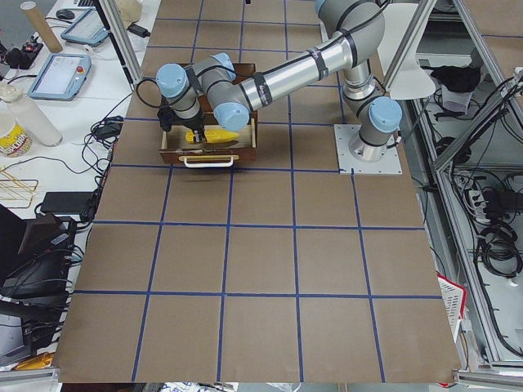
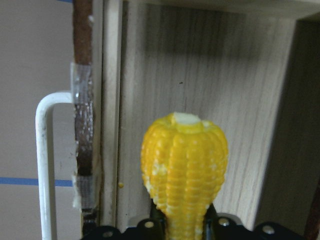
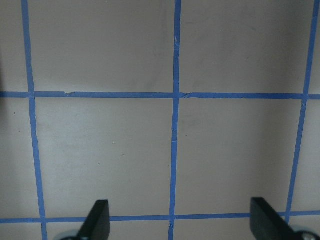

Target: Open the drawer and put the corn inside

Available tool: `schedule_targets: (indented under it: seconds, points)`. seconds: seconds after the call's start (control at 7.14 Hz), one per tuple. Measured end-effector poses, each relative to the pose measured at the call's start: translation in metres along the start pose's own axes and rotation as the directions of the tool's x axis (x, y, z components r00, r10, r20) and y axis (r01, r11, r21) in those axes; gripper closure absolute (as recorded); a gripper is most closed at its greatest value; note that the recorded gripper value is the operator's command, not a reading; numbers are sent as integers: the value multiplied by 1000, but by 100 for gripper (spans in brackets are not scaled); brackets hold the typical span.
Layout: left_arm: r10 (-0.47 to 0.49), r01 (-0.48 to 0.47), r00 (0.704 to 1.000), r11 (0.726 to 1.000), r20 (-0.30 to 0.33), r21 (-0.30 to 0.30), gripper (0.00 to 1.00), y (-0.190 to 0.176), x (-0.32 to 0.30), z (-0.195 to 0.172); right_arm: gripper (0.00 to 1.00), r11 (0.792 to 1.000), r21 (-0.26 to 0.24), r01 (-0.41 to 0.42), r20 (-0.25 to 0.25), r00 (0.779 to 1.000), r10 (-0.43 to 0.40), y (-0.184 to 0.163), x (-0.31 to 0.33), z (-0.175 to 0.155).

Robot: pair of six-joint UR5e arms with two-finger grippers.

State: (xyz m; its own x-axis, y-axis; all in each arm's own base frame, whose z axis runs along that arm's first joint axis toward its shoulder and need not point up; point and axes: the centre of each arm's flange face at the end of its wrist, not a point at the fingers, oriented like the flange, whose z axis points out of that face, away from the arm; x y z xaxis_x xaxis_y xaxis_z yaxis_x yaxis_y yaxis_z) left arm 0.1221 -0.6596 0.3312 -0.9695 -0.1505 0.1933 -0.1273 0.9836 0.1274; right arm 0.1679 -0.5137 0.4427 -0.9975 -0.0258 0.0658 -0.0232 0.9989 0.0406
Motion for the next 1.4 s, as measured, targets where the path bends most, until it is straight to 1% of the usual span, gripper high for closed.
schedule_targets:
  seconds: [0.28, 0.42, 0.7, 0.84, 1.12, 1.4]
  points:
    - [2, -2, 999, 1000, -33, -18, 7, 0, 1, 15, 0, 1000, -1, 0, -1, 1000, 0, 0, 0, 0]
    - [4, -5, 999, 1000, -41, -22, 0, 0, 2, 18, 0, 1000, 0, 0, 0, 1000, 0, 0, 0, 0]
    - [8, -8, 999, 1000, -44, -17, 0, 1, 6, 14, 0, 1000, 0, 0, 0, 1000, 0, 0, 0, 0]
    - [12, -12, 999, 1000, -37, -5, 0, 4, 10, 4, 0, 1000, 0, 0, 0, 1000, 0, 0, 0, 0]
    - [18, -18, 1000, 1000, -14, 20, 0, 12, 17, -27, 0, 1000, -1, 0, 0, 1000, 0, 0, 0, 0]
    - [29, -30, 999, 999, 43, 16, 0, 23, 32, -79, 0, 1000, 0, 0, 0, 1000, 0, 0, 0, 0]
